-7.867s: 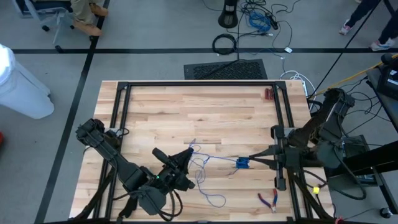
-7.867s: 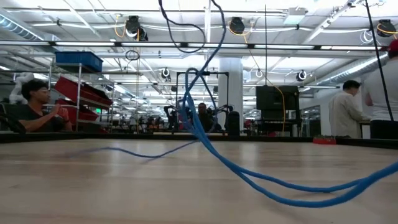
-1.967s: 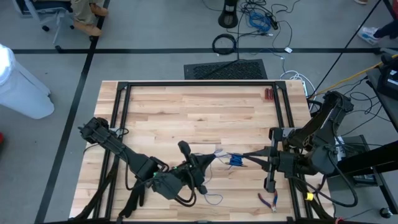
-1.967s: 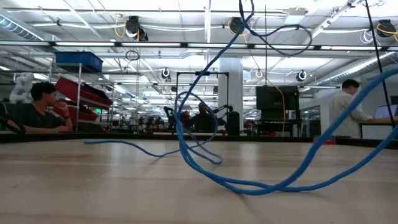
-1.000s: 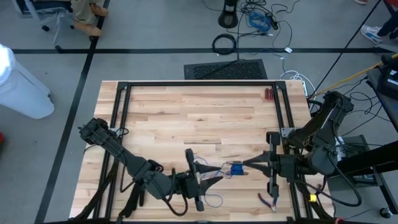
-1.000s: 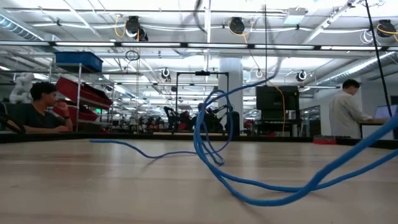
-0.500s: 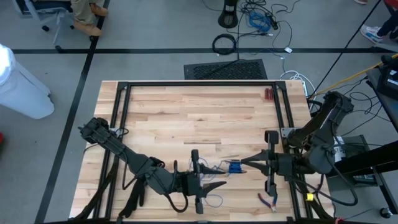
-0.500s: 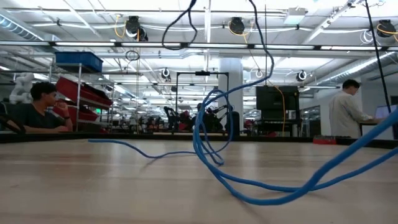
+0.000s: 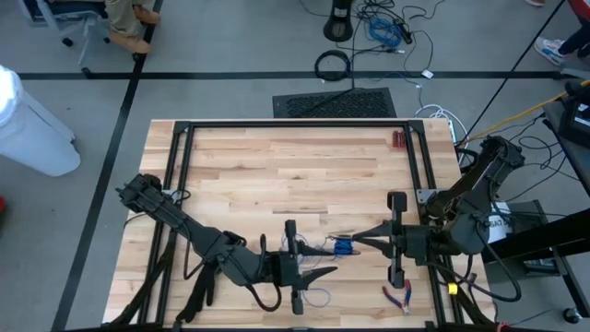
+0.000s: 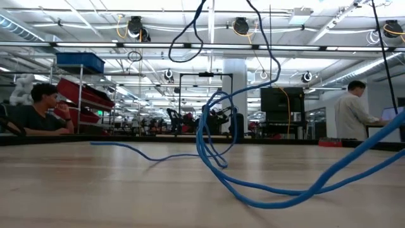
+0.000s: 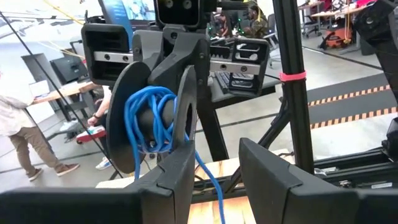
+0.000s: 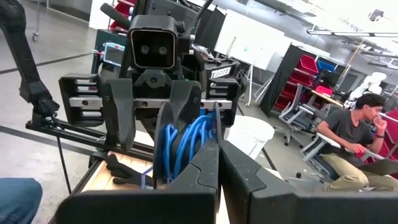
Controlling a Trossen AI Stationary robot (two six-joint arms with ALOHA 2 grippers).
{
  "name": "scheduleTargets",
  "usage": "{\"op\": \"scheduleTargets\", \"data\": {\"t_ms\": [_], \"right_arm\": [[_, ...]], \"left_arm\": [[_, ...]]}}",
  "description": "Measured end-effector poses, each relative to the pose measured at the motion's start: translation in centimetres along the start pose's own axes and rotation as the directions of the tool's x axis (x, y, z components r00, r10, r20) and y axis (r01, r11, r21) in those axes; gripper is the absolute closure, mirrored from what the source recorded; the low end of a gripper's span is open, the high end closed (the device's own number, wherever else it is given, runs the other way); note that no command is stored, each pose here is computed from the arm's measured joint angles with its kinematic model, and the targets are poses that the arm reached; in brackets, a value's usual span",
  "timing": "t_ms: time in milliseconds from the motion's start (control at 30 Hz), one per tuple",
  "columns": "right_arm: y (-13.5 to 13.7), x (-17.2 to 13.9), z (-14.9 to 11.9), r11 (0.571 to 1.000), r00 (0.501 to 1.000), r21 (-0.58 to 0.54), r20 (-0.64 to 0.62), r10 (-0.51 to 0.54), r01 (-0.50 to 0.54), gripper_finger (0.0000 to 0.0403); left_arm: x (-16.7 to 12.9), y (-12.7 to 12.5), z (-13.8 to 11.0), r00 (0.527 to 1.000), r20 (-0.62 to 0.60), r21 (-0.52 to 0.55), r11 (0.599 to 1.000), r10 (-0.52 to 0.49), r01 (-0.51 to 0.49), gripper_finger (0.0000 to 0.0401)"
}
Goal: Coil cords
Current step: Coil the blue wire onto the black spool
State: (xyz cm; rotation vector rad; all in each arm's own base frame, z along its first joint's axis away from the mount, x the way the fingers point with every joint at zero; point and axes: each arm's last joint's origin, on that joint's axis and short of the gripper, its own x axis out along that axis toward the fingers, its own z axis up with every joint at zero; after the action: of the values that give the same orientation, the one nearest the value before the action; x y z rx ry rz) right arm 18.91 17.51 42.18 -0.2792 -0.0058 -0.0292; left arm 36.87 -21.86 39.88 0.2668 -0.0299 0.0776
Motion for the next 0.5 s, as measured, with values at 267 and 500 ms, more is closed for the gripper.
{"op": "scheduleTargets", "data": {"t_ms": [267,500], "right_arm": [[0.1,-0.1,0.0,1.0,1.0,-0.008,0.002,0.006,-0.006,0.0403],[0.1,-0.3,0.1,1.0,1.0,-0.006,0.005,0.009,-0.009,0.0403]], "left_arm": [[-1.1,-0.9,0.3,0.993,-0.034,0.073,0.991,0.113,-0.11,0.0269],[-1.2,-1.0,0.2,0.988,-0.051,0.084,0.986,0.145,-0.141,0.0269]]}}
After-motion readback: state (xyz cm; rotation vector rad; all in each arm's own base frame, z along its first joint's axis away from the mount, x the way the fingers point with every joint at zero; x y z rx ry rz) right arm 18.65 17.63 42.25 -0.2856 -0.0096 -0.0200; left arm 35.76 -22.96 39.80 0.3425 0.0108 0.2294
